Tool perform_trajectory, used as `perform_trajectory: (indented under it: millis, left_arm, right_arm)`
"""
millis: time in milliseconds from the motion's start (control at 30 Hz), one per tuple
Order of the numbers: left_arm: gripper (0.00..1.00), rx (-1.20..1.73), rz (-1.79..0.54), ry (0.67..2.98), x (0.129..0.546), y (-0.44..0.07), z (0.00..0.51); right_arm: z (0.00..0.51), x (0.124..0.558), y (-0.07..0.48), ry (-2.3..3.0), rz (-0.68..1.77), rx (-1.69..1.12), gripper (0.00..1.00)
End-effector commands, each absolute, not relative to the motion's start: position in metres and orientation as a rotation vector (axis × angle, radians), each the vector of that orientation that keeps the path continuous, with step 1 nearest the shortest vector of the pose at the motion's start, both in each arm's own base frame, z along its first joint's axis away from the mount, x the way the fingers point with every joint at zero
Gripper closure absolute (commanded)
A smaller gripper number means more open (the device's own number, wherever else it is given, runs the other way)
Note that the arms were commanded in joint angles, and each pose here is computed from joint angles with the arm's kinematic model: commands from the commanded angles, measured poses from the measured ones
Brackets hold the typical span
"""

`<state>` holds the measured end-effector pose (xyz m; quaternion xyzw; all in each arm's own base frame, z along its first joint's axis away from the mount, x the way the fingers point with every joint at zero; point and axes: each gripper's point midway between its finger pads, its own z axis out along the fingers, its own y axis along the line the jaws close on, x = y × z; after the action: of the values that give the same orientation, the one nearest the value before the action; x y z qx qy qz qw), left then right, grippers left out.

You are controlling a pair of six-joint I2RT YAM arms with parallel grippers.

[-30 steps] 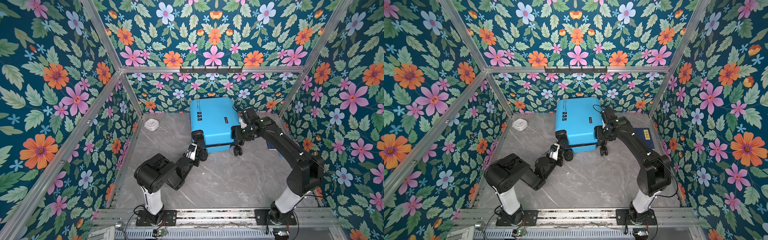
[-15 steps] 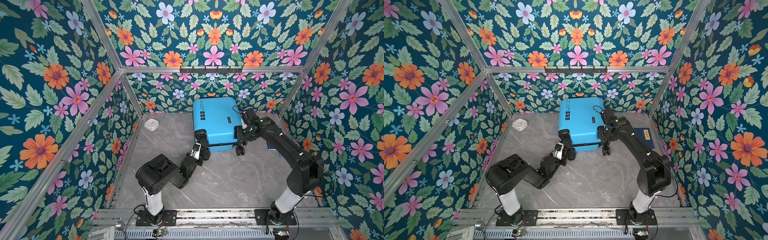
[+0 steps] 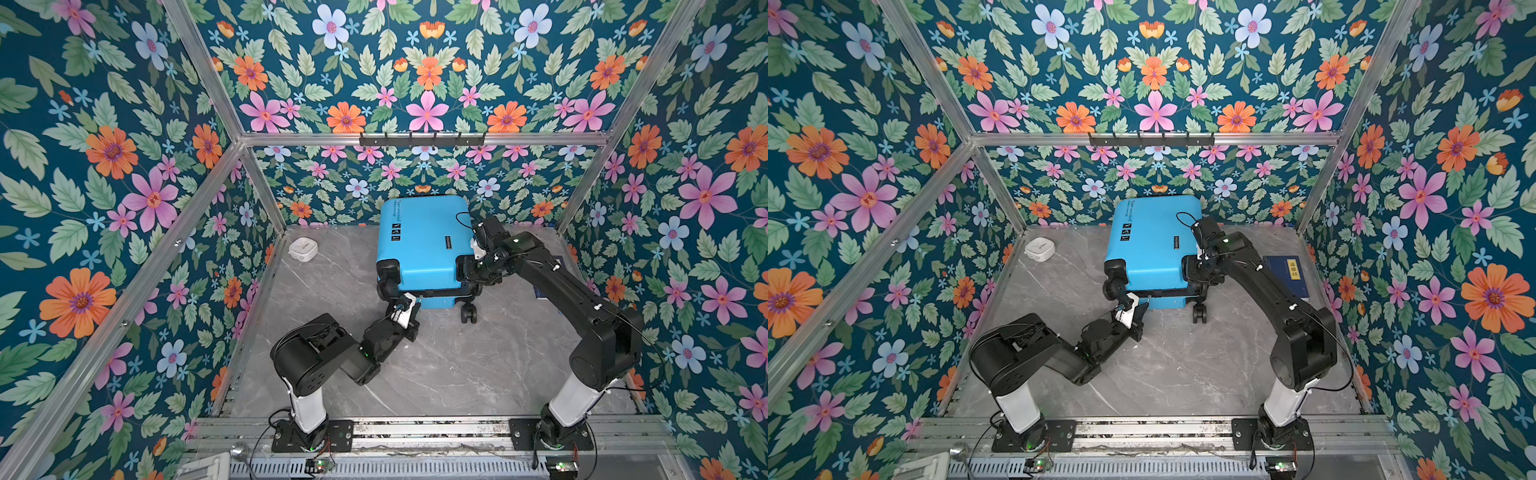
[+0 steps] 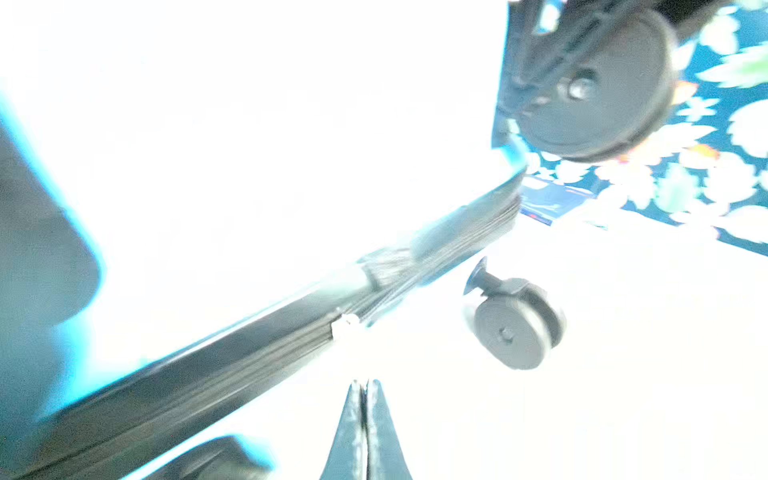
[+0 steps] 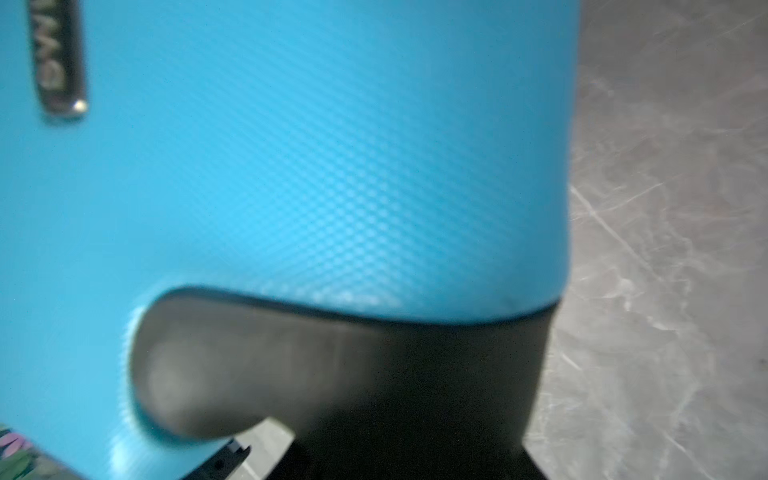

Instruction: Pack the luggage

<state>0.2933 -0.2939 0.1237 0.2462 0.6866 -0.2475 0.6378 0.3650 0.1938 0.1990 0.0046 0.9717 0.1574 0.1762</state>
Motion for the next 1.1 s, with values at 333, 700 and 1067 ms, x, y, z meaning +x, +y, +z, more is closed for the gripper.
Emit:
perform_trajectory:
  millis: [333, 700, 1067]
  left_arm:
    - [1.00, 0.683, -0.738, 1.424, 0.261, -0.327, 0.155]
    - [1.00, 0.741, -0.849, 1.388, 0.232, -0.388, 0.153]
    - [0.67, 0.595, -0.749, 1.438, 0.239, -0.357, 0.180]
  right_arm:
    - [0.215, 0.363, 0.236, 2.658, 0.726, -0.015, 0.97]
    - [0.208, 0.356, 0.258, 2.666, 0.774, -0.036, 0.98]
    - [0.203, 0.355, 0.245, 2.673, 0.661, -0.039, 0.76]
